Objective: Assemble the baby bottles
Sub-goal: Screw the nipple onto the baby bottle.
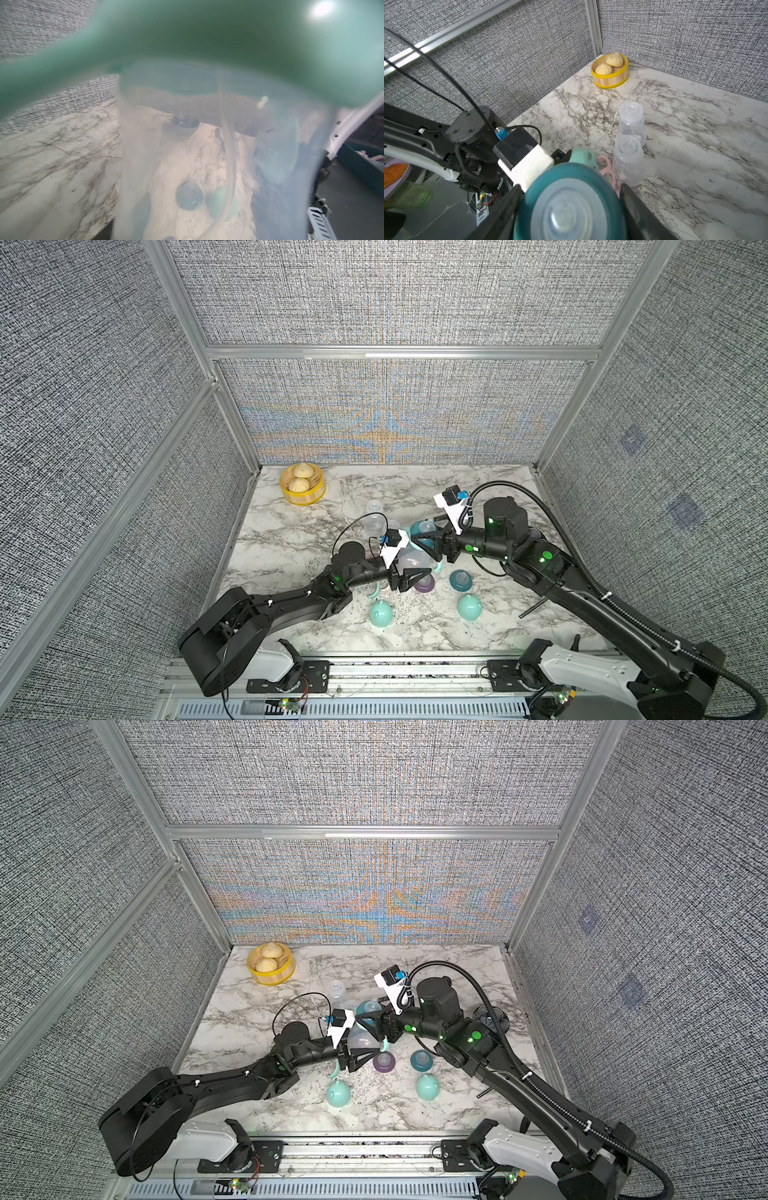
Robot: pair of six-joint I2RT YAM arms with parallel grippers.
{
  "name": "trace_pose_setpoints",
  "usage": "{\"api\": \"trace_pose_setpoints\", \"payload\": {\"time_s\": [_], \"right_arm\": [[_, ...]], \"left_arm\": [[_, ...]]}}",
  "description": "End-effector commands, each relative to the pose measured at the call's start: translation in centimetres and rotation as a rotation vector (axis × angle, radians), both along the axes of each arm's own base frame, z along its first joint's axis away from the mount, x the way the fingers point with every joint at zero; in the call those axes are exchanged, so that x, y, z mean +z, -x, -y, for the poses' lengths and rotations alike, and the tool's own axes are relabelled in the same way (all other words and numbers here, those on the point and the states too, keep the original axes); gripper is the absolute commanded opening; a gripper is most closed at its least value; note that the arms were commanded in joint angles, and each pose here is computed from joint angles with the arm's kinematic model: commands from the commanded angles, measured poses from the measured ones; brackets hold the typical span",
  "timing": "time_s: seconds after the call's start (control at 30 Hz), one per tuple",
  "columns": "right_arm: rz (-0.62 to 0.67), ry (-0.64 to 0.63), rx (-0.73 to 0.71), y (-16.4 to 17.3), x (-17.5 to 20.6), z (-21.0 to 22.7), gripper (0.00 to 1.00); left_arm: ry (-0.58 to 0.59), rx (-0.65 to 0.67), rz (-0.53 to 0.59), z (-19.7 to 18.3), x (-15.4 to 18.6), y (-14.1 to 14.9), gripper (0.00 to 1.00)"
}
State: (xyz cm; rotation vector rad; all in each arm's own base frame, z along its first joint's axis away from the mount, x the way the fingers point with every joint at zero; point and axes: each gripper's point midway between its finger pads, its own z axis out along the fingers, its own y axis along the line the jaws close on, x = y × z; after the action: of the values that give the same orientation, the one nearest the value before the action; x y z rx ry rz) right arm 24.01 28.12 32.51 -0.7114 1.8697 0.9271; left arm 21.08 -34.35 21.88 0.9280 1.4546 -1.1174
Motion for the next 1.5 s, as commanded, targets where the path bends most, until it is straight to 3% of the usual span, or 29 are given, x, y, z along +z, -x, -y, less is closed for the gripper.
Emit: {"api": "trace_pose_setpoints", "payload": {"time_s": [0.0,0.13,0.37,0.63,0.73,0.83,0.87,0.97,1.17,1.37,1.47], "right_arm": [[-0.022,-0.030,-0.095,-0.8,0.5,0.4,0.53],[-0.016,-0.018,-0.156,-0.8,0.9,-0.2,0.49],[-0.034,-0.023,-0.383,-2.2,0.9,-0.1,0.43],[-0.034,-0.021,-0.535,-3.1,1.5,-1.1,0.41],[-0.038,-0.012,-0.530,-3.1,1.6,-1.1,0.49],[-0.038,-0.048,-0.421,-2.2,2.6,-1.4,0.81],[-0.055,-0.068,-0.363,-1.9,3.0,-1.4,0.86],[-0.085,-0.124,-0.190,-0.6,4.2,-0.9,0.88],[0.011,-0.088,-0.060,2.1,5.0,1.3,0.87],[0.051,-0.077,-0.025,3.5,4.6,2.7,0.86],[0.055,-0.054,-0.030,3.5,3.8,3.2,0.86]], "left_arm": [[0.010,0.246,0.071,-1.7,1.4,-3.4,0.00],[0.004,0.403,0.121,-2.8,2.7,-5.1,0.00],[-0.043,0.642,0.230,-3.4,4.4,-5.8,0.00],[-0.060,0.778,0.267,-3.7,4.5,-6.2,0.00],[-0.064,0.754,0.264,-3.3,4.3,-6.0,0.00],[-0.097,0.685,0.256,-2.2,3.8,-5.5,0.00],[-0.104,0.678,0.228,-2.0,3.6,-5.5,0.00],[-0.151,0.612,0.201,-1.1,3.0,-5.1,0.00],[-0.121,0.380,0.090,0.2,2.5,-3.7,0.00],[-0.063,0.218,0.034,0.2,2.8,-2.5,0.00],[-0.036,0.074,0.027,0.6,2.9,-0.7,0.00]]}}
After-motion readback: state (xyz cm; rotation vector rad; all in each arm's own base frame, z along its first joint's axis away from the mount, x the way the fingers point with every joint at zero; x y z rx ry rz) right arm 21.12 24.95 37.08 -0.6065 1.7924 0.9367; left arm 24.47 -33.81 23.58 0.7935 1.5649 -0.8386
